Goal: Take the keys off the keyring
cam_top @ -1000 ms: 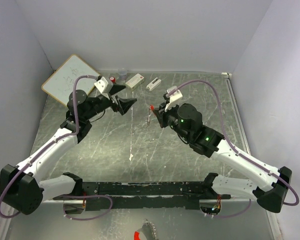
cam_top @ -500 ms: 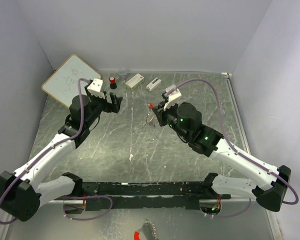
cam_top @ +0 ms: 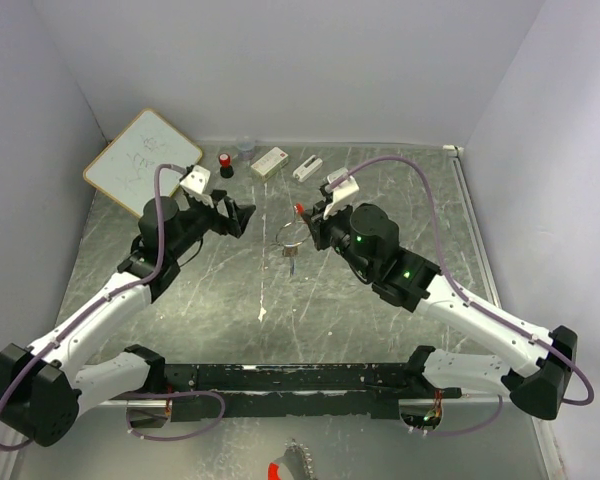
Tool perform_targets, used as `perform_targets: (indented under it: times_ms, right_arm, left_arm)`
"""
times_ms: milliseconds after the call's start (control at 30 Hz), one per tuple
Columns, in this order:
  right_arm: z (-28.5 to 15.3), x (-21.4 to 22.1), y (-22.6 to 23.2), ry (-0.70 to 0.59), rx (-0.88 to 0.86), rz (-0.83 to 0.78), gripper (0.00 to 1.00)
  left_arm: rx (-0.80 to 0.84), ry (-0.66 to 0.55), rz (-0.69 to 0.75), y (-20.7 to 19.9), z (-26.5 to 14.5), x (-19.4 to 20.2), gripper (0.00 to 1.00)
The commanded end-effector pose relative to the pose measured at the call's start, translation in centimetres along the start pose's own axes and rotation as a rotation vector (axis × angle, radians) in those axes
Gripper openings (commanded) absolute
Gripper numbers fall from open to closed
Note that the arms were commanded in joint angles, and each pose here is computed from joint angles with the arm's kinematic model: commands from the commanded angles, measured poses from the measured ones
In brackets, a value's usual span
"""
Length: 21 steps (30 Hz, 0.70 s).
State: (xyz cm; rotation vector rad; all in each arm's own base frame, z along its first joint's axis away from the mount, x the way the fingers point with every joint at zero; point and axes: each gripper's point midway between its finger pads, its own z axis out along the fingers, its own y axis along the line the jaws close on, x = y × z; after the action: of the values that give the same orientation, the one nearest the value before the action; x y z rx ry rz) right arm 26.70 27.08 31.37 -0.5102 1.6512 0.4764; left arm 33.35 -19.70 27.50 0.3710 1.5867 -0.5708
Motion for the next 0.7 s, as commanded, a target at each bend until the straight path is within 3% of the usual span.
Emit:
perform_targets:
  times_ms: [0,467,500,567,667]
  right_arm:
    - [0.1,-2.5,0.0,-0.077,0.008,0.0,0.0]
    - [0.3,-2.5,0.2,-0.092,0.004,0.012,0.0]
    - [0.3,-2.6,0.2,-0.093,0.004,0.012,0.0]
    - [0.4,-2.7,0.3,-0.097,-0.001,0.011,0.0]
    - [0.5,-2.9,0.6,-0.101,-0.011,0.012,0.0]
  left_arm:
    - [0.151,-0.055,-0.001,-2.8,0.1,-1.2,0.94]
    - [0.425,-0.078,0.028,-8.0,-0.5,-0.1,0.94]
    - [0.436,-0.077,0.036,-8.4,-0.5,0.1,0.99]
    - [0.444,-0.077,0.05,-9.1,-0.4,0.4,0.8]
    - [0.451,-0.069,0.068,-9.9,-0.2,0.9,0.78]
